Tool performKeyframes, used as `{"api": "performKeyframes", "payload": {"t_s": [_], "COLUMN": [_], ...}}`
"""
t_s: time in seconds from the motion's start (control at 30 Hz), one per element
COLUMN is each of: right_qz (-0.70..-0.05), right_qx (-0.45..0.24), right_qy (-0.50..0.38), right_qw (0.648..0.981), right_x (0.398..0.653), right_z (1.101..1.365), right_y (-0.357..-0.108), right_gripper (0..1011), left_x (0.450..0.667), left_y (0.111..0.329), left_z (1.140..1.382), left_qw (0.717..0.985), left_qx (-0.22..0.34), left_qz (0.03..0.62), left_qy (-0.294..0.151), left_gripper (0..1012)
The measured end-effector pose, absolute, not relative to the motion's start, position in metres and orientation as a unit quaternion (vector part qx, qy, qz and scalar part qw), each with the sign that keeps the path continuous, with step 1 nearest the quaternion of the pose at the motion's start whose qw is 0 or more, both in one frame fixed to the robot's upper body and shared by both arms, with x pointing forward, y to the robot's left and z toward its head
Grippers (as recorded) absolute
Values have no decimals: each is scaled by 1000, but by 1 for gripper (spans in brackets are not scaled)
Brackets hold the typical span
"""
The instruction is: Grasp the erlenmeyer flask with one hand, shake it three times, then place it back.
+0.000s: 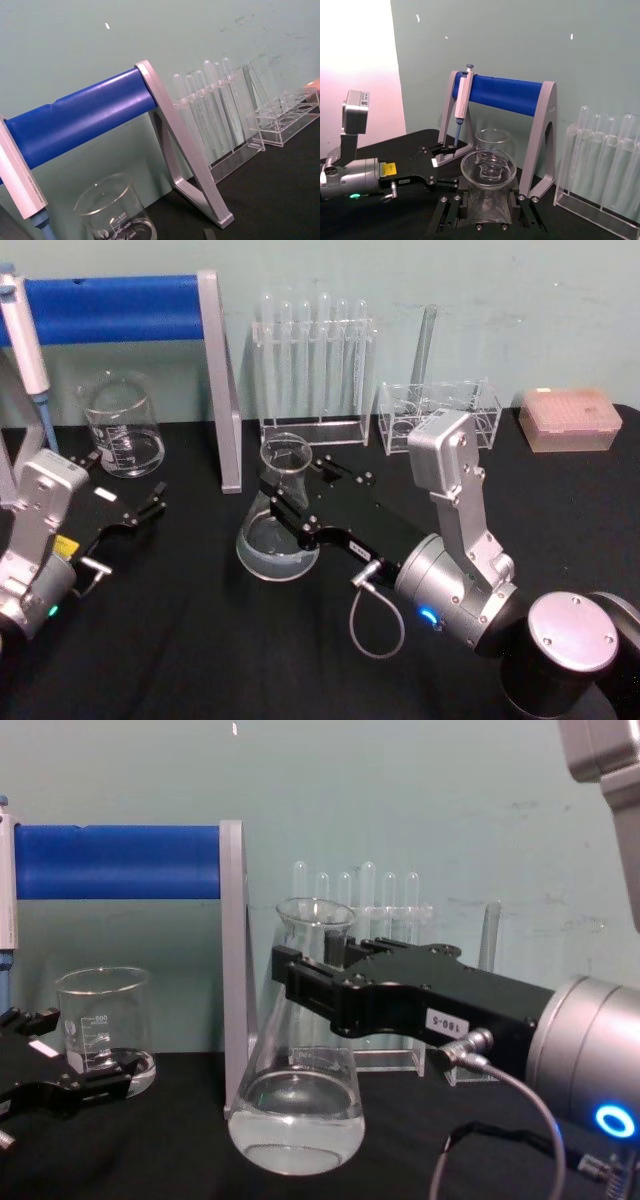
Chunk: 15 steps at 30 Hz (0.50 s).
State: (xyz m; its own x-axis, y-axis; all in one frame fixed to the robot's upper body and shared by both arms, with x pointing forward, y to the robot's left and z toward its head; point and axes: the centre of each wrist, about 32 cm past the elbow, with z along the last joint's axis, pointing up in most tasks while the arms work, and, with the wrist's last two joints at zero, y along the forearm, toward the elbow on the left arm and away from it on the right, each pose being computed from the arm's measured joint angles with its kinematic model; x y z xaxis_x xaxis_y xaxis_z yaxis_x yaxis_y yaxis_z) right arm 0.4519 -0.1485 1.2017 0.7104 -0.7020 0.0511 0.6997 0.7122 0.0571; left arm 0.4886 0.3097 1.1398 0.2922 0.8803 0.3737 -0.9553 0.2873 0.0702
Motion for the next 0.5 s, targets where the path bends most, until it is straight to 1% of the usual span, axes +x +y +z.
{"api": "performKeyframes", "payload": {"t_s": [0.23,0.5], "right_qz": [-424,-512], "right_qx": [21,17], "right_qy": [-38,-45], "right_qw": [905,857], "right_x": [452,445], "right_z": [1199,1201], "right_y": [-157,-185], "right_gripper": [456,456], "left_x": [489,489], "left_y": [310,310], "left_z": [1140,1140], "left_qw": [791,791], "left_qx": [141,141], "left_qz": [580,580], "left_qy": [-132,-132], "left_gripper": [1001,1001]}}
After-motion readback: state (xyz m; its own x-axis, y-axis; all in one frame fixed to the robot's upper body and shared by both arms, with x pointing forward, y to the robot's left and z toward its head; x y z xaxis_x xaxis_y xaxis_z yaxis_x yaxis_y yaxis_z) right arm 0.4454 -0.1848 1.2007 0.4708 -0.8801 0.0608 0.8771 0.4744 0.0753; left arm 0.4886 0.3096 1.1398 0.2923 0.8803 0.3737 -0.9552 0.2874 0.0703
